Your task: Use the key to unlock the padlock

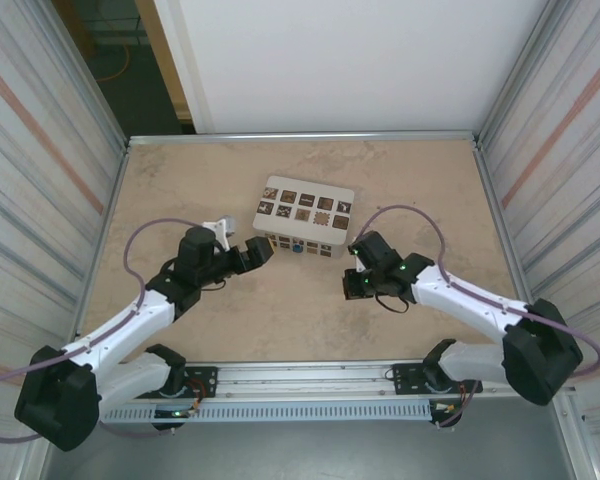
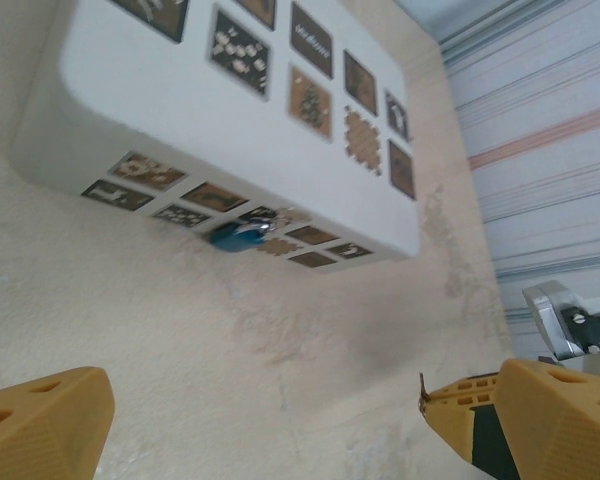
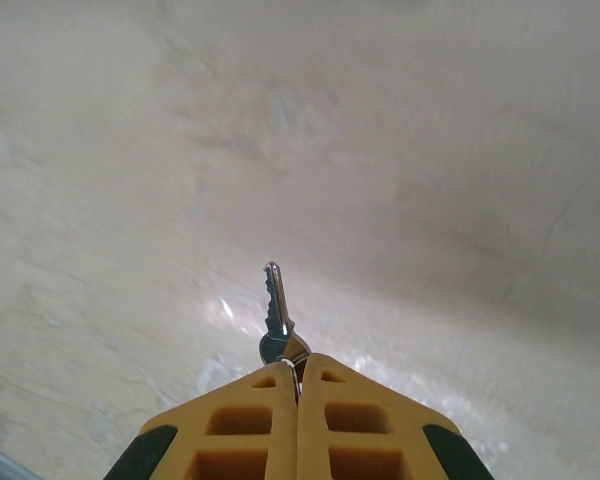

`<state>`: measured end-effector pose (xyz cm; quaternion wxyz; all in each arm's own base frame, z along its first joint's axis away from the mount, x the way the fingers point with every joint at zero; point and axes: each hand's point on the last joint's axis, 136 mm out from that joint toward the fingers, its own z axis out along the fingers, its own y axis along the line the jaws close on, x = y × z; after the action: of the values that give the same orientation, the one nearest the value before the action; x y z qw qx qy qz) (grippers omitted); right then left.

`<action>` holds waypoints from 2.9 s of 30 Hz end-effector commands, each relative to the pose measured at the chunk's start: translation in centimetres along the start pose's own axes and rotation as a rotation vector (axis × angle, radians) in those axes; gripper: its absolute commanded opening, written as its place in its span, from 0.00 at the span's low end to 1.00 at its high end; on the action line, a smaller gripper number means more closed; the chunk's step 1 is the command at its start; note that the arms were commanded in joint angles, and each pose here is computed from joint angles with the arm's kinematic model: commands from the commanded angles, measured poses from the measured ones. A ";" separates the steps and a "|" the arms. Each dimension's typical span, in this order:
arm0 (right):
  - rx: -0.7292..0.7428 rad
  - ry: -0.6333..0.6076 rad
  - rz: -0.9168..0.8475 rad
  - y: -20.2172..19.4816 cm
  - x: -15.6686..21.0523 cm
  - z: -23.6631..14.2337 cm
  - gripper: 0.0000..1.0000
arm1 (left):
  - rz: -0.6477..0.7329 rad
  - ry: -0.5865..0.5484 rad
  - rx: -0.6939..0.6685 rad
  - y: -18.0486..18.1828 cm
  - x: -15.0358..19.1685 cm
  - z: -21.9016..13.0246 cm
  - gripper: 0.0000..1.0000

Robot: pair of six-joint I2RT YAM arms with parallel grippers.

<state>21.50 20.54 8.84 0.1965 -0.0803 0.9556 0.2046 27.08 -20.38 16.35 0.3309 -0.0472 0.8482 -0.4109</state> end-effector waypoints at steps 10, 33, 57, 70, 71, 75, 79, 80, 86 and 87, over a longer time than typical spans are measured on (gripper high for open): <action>-0.176 -0.503 -0.245 5.0 -9.7 -6.9 0.00 | 0.203 0.040 0.362 -11.4 -4.4 0.2 0.71; -0.345 -0.618 -0.397 10.3 -11.9 -9.7 0.00 | 0.357 0.246 0.486 -16.9 -1.3 4.6 0.43; -0.485 -0.589 -0.268 9.4 -12.8 -10.5 0.12 | 0.390 0.179 0.463 -16.9 -2.3 4.1 0.00; -0.852 -0.656 -0.181 10.6 -13.6 -15.0 0.30 | 0.471 0.056 0.513 -18.4 -4.1 0.9 0.00; -0.862 -0.653 -0.187 10.9 -13.6 -15.1 0.31 | 0.471 0.055 0.514 -18.5 -4.1 0.8 0.00; -0.877 -0.635 -0.197 11.6 -13.4 -14.7 0.34 | 0.472 0.053 0.519 -18.6 -4.1 0.5 0.00; -0.896 -0.610 -0.210 12.5 -13.3 -14.3 0.34 | 0.469 0.057 0.526 -18.7 -4.1 0.5 0.00; -0.901 -0.605 -0.215 12.8 -13.3 -14.3 0.34 | 0.469 0.057 0.528 -18.7 -4.1 0.5 0.00; -0.911 -0.589 -0.224 13.6 -13.5 -13.9 0.34 | 0.471 0.060 0.534 -18.8 -4.0 0.4 0.00; -0.911 -0.590 -0.223 13.7 -13.6 -13.9 0.34 | 0.472 0.060 0.535 -18.8 -4.0 0.4 0.00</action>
<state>26.05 27.51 28.41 0.4092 -0.1838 0.6857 0.5732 27.08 -32.07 30.53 0.3691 0.2361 0.7269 -0.5288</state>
